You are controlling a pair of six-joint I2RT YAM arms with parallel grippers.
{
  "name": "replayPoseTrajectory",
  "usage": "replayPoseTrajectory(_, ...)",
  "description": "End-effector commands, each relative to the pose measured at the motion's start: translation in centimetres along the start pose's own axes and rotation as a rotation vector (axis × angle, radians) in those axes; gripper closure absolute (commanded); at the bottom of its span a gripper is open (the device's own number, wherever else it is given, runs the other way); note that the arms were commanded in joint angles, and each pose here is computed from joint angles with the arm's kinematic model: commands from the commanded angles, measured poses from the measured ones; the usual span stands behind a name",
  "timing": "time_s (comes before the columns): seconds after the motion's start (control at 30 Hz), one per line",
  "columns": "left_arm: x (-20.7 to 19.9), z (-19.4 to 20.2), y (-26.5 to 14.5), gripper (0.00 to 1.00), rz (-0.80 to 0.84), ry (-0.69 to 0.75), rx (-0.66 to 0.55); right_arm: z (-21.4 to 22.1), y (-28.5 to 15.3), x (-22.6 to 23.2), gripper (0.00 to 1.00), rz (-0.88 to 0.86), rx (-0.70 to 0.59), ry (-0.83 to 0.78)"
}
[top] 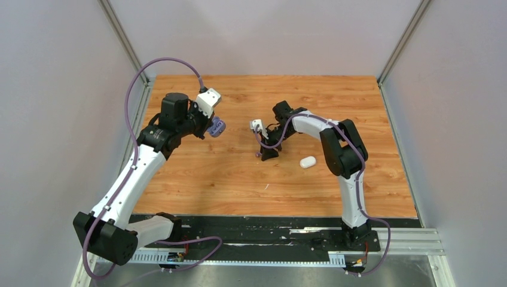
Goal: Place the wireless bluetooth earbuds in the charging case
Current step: Pick up the earbud from the center of the board.
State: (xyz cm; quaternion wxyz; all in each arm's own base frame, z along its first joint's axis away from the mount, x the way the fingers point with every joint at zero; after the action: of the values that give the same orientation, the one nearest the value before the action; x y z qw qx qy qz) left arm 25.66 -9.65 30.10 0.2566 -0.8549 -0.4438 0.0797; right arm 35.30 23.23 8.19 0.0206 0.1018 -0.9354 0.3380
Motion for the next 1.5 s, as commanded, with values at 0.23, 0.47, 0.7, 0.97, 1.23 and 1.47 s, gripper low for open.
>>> replayPoseTrajectory(0.23, 0.4, -1.5, -0.8, 1.00, -0.019, 0.020, -0.058, -0.9, 0.6, 0.3, 0.64, 0.002, 0.011, -0.178)
replayPoseTrajectory(0.47, 0.5, -1.5, -0.6, 1.00, -0.021, 0.016, -0.054, -0.2, 1.2, 0.5, 0.65, 0.047, 0.056, -0.171)
replayPoseTrajectory(0.7, 0.5, -1.5, -0.5, 1.00, -0.016, 0.014, -0.055, 0.2, 1.8, 0.5, 0.67, 0.111, 0.125, -0.147)
replayPoseTrajectory(0.97, 0.5, -1.7, -0.4, 1.00, -0.013, 0.011, -0.064, -0.5, 1.7, 0.9, 0.65, 0.130, 0.121, -0.183)
replayPoseTrajectory(1.23, 0.5, -1.6, -0.2, 1.00, -0.008, 0.008, -0.062, -0.5, 1.3, 1.5, 0.63, 0.094, 0.137, -0.265)
replayPoseTrajectory(1.47, 0.5, -1.8, -0.3, 1.00, -0.009, 0.006, -0.067, 0.6, 2.6, 1.8, 0.67, 0.067, 0.230, -0.304)
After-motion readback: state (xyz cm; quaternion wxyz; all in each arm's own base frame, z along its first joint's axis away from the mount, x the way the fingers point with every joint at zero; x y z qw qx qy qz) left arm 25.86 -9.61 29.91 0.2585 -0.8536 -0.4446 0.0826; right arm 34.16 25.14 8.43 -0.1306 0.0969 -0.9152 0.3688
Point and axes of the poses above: each gripper's point midway between its finger pads, its own y axis out along the fingers, its own x axis along the line the jaws close on, z = x × y, the point moved 9 cm from there along -y, back along the fingers, and after that the axes turned 5 degrees about -y, right-handed, at the moved point
